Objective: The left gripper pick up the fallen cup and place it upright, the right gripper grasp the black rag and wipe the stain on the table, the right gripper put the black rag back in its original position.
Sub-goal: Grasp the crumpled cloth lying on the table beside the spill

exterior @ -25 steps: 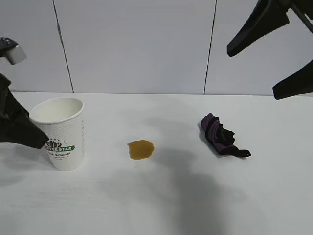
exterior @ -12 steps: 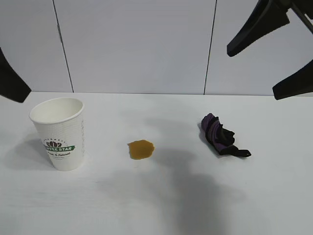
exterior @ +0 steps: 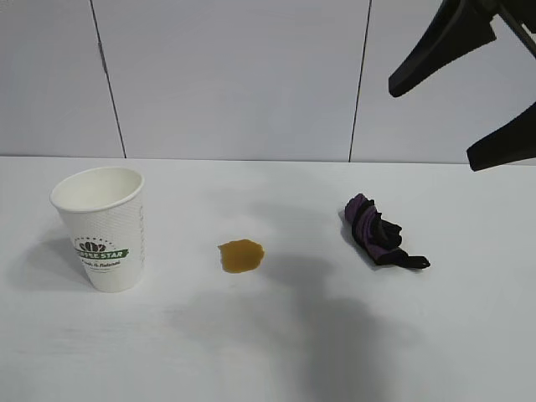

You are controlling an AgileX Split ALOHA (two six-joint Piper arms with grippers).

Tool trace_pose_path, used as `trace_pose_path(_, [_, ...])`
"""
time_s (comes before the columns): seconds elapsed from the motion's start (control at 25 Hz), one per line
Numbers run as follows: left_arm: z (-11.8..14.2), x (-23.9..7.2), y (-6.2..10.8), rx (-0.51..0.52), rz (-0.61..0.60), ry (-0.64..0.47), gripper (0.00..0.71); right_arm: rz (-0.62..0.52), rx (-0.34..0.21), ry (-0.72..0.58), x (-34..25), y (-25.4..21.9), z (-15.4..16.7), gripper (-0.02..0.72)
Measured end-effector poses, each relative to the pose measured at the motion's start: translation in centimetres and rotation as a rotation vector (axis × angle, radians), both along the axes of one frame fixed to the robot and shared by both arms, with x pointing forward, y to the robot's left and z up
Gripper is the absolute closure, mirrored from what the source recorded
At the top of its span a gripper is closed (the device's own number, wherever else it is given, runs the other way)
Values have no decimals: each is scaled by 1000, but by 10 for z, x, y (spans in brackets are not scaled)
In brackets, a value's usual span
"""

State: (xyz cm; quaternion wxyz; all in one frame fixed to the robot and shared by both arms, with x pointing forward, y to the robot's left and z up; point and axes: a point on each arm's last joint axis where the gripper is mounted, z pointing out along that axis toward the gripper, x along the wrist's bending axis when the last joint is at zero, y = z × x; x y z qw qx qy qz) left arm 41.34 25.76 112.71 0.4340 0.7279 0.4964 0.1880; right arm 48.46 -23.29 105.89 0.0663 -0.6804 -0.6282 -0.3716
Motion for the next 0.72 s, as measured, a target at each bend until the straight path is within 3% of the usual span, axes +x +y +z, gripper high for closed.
trace_pose_path(0.24, [40, -65, 13, 42, 124, -296, 45, 0, 0, 0, 0, 0, 0, 81])
trace_pose_path(0.4, [50, -105, 23, 61, 227, -409, 45, 0, 0, 0, 0, 0, 0, 81])
trace_pose_path(0.52, [49, -131, 32, 93, 307, -433, 45, 0, 0, 0, 0, 0, 0, 81])
trace_pose_path(0.72, [35, -171, 43, 128, 415, -366, 45, 0, 0, 0, 0, 0, 0, 81])
